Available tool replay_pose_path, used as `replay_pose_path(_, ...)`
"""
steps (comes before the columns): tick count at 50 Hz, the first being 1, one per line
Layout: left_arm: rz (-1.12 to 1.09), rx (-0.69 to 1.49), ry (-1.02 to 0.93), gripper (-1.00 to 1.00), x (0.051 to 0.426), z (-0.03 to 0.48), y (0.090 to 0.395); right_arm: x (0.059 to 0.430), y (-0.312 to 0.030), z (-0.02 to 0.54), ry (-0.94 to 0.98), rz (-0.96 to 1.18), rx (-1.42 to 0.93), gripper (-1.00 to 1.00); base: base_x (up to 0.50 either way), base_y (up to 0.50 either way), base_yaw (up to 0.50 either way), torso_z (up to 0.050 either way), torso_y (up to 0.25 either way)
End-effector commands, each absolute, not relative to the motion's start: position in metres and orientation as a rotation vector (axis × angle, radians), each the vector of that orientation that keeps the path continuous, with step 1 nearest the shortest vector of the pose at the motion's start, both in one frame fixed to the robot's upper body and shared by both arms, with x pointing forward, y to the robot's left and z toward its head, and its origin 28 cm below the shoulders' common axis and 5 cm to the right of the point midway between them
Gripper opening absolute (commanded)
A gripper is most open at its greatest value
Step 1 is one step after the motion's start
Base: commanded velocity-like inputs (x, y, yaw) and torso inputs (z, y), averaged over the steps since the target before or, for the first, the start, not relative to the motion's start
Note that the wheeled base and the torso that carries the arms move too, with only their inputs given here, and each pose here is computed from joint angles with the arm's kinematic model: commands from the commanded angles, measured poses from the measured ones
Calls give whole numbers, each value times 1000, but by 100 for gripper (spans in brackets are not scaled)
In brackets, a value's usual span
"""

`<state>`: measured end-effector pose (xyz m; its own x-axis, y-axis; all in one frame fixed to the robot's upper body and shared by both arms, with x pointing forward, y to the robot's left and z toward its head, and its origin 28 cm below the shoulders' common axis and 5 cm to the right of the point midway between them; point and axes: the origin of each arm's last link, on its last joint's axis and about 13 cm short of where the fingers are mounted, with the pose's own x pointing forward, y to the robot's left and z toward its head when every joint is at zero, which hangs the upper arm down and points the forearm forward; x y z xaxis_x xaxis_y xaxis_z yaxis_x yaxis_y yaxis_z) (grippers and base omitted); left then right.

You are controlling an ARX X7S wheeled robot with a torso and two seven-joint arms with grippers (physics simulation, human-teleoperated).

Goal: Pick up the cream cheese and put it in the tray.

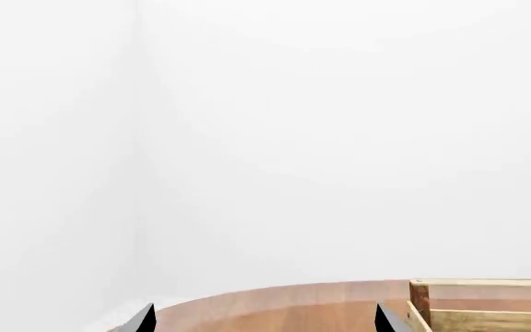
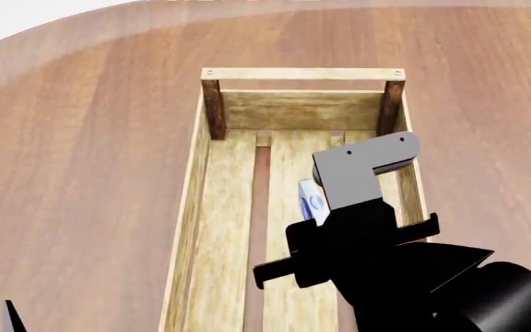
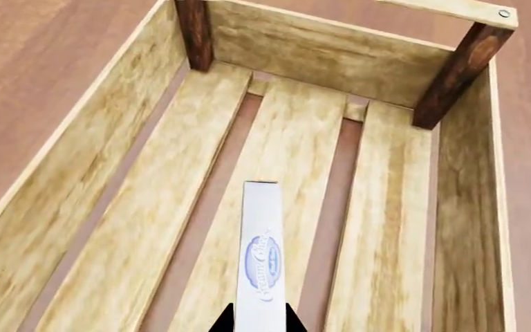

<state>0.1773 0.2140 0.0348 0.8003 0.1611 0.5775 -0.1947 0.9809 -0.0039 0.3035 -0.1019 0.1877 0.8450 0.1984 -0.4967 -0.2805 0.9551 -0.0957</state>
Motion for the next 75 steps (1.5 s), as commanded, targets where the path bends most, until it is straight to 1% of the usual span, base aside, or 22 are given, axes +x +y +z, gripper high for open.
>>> replay_pose_path(1, 193, 56, -615, 100, 177, 35, 214, 303, -101, 193, 486, 255, -180, -100, 0, 0, 0, 0, -86)
replay_pose_path(20, 182, 41, -628, 100, 176, 35, 215, 302, -99, 192, 481, 257, -192, -100, -1, 0, 0, 0, -88)
replay_pose_path(34, 183, 65, -613, 100, 177, 34, 213, 302, -99, 192, 482, 263, -191, -100, 0, 0, 0, 0, 0)
replay_pose_path(41, 181, 63, -624, 100, 176, 34, 214, 303, -99, 189, 483, 264, -193, -100, -2, 0, 0, 0, -177)
replay_pose_path(52, 176, 57, -628, 100, 176, 34, 214, 302, -98, 189, 484, 268, -193, -100, 0, 0, 0, 0, -64)
replay_pose_path(75, 181, 71, -621, 100, 177, 34, 213, 302, -99, 185, 487, 279, -186, -100, 0, 0, 0, 0, -1)
